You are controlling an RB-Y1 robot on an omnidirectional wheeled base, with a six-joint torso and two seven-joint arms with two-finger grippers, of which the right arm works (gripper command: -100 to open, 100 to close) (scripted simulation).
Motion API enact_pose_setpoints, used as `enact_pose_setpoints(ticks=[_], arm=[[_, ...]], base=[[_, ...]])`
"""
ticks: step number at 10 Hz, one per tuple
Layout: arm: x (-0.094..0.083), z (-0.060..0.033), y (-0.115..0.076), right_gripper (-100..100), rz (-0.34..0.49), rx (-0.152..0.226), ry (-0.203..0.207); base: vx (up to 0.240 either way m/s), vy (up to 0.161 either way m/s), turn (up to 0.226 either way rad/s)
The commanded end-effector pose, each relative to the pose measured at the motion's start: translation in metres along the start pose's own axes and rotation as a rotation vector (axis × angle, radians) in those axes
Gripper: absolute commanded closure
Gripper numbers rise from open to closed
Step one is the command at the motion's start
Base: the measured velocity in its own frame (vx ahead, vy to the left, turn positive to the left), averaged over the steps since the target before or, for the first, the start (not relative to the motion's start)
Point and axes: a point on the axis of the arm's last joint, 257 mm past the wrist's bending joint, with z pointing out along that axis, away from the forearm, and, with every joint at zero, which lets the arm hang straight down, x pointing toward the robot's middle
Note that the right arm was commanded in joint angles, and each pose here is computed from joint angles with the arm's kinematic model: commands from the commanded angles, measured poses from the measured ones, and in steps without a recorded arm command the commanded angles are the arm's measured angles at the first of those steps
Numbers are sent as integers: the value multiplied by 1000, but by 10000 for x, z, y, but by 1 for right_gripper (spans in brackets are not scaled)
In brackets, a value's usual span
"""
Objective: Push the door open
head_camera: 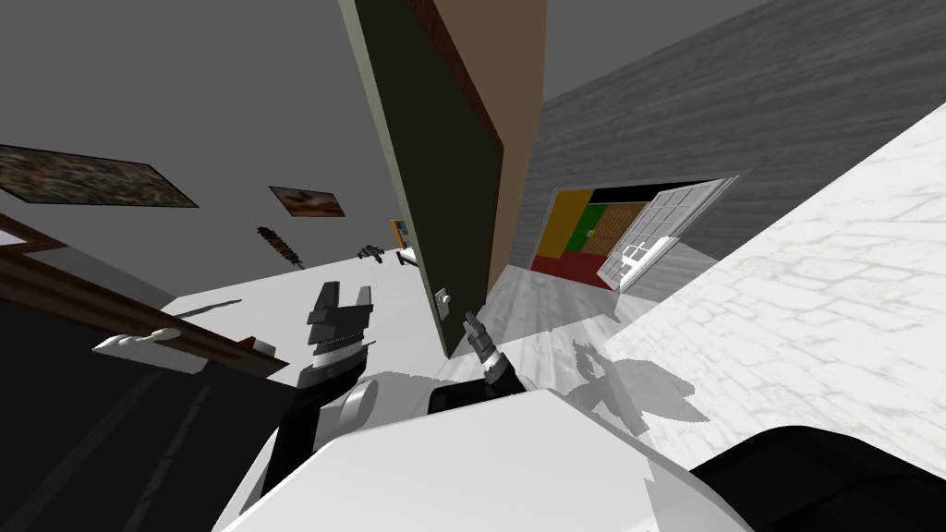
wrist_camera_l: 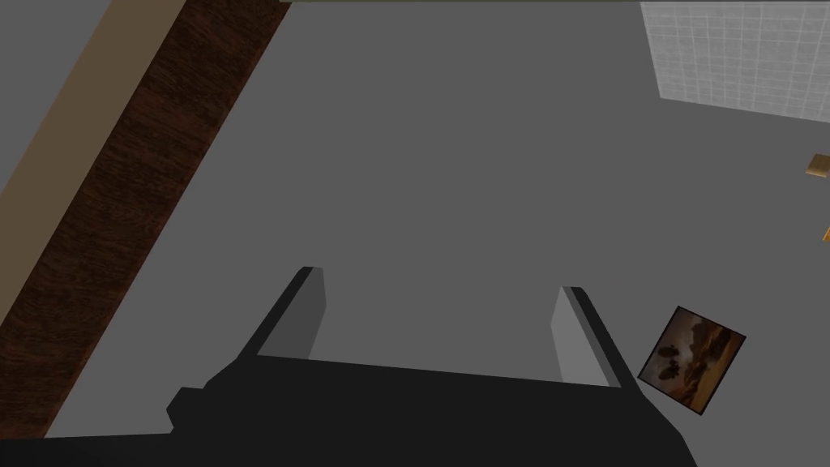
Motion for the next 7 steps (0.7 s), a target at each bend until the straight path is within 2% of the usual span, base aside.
enact_pose_setpoints(ticks=[1,3,4,7], arm=[[179,-69,-145,-100,9,34,46],[315,-129,-254,-100,16,60,80],[445,-196,-357,-100,21,84,113],[683,-345,-548,-100,31,132,174]], base=[[127,-58,3],[129,-54,7],[141,-37,6],[151,-60,5]])
